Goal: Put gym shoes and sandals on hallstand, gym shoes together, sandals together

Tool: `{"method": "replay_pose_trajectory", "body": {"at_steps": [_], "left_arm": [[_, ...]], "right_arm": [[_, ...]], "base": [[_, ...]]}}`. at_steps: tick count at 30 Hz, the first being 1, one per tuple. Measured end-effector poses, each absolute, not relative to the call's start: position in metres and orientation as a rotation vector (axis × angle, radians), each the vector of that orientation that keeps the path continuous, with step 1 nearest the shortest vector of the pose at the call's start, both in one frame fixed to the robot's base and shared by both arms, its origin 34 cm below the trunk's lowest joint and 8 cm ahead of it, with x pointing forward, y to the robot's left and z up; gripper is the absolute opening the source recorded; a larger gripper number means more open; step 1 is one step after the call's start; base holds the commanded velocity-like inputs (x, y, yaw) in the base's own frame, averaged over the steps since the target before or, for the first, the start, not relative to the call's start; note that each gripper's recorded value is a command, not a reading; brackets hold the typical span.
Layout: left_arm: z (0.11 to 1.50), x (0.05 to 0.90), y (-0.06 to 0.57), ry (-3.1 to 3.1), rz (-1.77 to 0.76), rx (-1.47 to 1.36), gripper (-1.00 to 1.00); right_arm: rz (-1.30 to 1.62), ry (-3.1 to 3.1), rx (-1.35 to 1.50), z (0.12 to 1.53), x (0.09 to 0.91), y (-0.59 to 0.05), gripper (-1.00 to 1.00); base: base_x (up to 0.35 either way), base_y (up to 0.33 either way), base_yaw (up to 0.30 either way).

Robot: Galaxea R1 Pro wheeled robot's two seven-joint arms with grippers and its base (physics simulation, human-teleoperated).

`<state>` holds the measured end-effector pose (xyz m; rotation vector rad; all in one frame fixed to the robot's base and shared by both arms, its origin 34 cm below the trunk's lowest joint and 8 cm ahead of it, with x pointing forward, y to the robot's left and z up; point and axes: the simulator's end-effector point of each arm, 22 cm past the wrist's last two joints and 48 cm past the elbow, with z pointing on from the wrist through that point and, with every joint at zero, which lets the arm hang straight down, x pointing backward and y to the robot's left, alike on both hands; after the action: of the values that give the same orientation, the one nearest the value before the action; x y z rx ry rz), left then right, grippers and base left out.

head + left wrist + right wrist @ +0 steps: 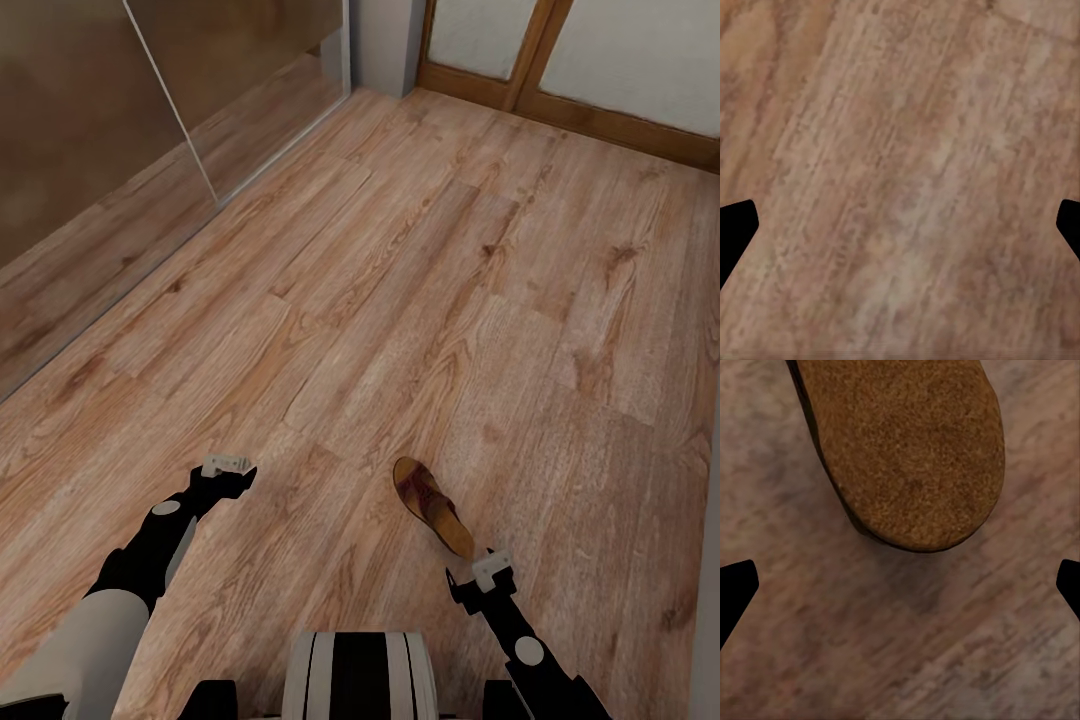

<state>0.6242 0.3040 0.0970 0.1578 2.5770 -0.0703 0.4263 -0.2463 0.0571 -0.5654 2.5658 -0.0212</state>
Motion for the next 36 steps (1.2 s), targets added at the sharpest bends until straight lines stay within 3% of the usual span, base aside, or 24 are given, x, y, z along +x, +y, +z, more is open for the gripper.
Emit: {"method": "replay_pose_trajectory", "body": {"at_steps": [18,36], "left_arm": [[0.0974,0.6247,0.3044,2.575,-0.069,0.156,1.00],[0.0974,0.6246,0.3045,2.575,-0.070,0.154,1.00]], "right_arm": [[-0.022,2.566,-0.564,0.0571,0.4264,-0.2465,1.00],[-0.022,2.566,-0.564,0.0572,0.4264,-0.2465,1.00]], "base": [[0.002,0.000,0.000],[0.098,0.006,0.000]]}}
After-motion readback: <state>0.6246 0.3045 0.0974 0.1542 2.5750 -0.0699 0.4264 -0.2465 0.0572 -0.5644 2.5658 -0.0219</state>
